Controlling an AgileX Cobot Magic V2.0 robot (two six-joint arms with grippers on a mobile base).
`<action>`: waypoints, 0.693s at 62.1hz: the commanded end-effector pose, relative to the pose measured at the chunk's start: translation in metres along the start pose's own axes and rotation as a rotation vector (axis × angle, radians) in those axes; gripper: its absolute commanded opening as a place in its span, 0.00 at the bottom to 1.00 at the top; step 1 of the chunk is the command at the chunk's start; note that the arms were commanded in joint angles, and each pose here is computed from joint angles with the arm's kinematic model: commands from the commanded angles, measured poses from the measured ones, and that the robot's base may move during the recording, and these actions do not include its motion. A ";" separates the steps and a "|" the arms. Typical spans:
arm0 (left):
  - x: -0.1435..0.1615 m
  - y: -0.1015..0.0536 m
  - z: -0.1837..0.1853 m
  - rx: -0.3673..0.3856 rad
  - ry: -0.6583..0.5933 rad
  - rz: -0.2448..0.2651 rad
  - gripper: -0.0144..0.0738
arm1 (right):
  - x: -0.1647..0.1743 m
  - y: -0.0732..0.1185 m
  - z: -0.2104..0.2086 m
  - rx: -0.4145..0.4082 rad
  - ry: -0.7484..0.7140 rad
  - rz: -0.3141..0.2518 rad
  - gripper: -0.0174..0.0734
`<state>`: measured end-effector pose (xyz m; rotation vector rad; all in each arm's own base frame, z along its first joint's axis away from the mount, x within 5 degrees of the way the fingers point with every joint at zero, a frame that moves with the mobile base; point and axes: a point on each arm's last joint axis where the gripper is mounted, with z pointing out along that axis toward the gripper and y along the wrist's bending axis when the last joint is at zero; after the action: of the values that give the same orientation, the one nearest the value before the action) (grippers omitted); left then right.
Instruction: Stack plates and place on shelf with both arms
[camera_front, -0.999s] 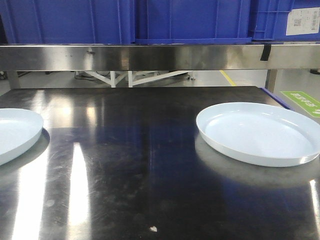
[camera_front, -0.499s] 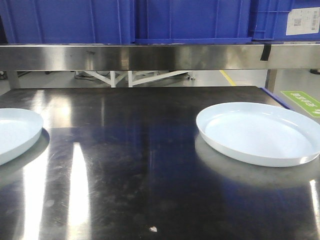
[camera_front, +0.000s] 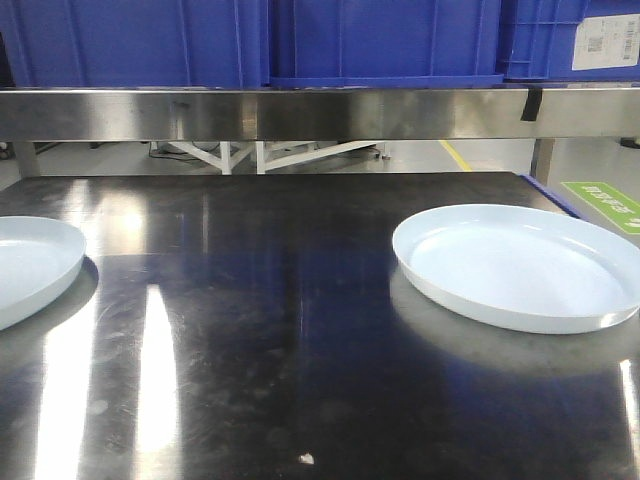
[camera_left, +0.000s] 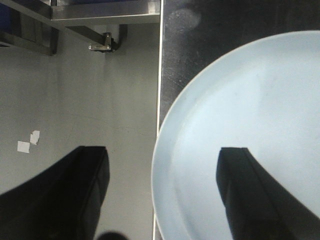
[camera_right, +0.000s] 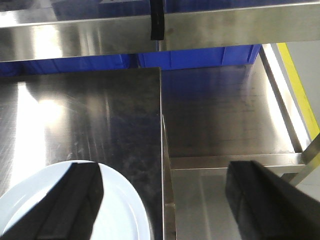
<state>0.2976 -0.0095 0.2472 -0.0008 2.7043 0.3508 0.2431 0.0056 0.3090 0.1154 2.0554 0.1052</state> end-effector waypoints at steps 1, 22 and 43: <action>-0.012 0.009 -0.010 -0.015 -0.087 -0.035 0.73 | -0.021 0.002 -0.009 -0.011 -0.122 -0.004 0.87; -0.009 0.035 -0.002 -0.007 -0.061 -0.191 0.73 | -0.020 0.002 -0.008 -0.011 -0.119 -0.004 0.87; -0.011 0.033 0.003 0.013 -0.059 -0.204 0.73 | -0.020 0.002 -0.008 -0.010 -0.113 -0.004 0.87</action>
<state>0.3016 0.0232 0.2407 -0.2640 2.7026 0.2854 0.2429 0.0057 0.3087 0.1166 2.0585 0.1062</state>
